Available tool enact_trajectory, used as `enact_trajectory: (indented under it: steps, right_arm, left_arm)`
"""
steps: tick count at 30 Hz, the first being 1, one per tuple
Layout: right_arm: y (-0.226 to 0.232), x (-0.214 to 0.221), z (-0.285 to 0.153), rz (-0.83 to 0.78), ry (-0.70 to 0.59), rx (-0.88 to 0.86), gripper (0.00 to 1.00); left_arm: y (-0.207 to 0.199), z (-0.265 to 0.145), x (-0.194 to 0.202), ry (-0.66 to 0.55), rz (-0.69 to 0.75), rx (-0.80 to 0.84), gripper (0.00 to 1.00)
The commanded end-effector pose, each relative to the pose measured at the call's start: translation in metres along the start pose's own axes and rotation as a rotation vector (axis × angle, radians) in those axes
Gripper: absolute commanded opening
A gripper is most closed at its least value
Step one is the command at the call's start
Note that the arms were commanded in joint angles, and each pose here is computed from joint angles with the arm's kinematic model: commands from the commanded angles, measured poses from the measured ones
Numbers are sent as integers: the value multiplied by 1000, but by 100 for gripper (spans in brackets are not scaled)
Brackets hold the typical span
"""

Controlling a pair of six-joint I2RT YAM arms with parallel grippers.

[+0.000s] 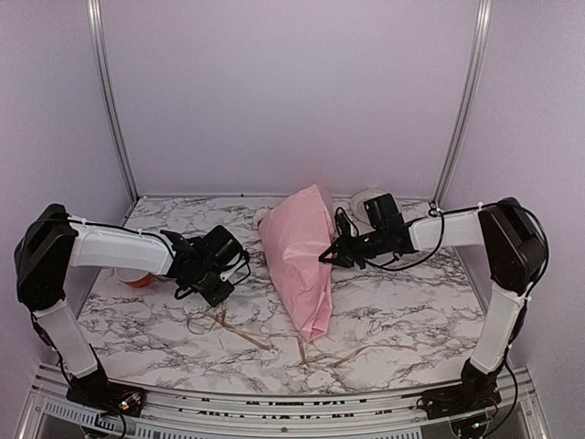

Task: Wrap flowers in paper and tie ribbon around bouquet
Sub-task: Place the left side of the ribbon at the center of the board.

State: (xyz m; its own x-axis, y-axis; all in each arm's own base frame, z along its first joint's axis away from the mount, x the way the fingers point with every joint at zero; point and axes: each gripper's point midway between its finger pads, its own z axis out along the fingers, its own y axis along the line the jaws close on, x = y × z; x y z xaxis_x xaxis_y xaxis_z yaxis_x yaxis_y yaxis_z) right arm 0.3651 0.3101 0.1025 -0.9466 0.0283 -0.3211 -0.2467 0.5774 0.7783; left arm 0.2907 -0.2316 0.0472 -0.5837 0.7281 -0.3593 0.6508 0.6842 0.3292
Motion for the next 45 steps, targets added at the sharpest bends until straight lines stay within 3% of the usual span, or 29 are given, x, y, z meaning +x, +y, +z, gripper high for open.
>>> enact_trajectory:
  steps: [1,9,14,20,26,32,34,37,40,43,45]
  right_arm:
    - [24,11,-4,36,25,-61,0]
    - [50,26,-8,94,52,-81,0]
    - [56,61,3,143,98,-62,0]
    - [19,107,16,223,106,12,0]
    - [-3,101,33,194,76,64,0]
    - [-22,108,36,286,57,105,0]
    - [-23,106,32,296,23,112,0]
    - [-24,102,30,299,-10,115,0]
    - [-24,101,33,287,-5,110,0]
    - [-24,104,36,267,16,102,0]
    - [-26,108,38,248,47,112,0]
  left_arm:
    - [28,22,-45,-46,-80,-41,0]
    - [31,59,-32,38,-137,9,0]
    - [33,65,-37,34,-147,4,0]
    - [45,63,-42,6,-174,22,0]
    - [49,51,-49,-30,-216,45,0]
    - [64,33,-59,-75,-281,33,1]
    - [66,23,-65,-101,-310,57,10]
    - [71,-1,-78,-168,-350,84,43]
    - [84,-26,-89,-228,-364,53,65]
    - [91,-48,-92,-252,-379,54,71]
    - [74,-60,-89,-266,-375,135,69]
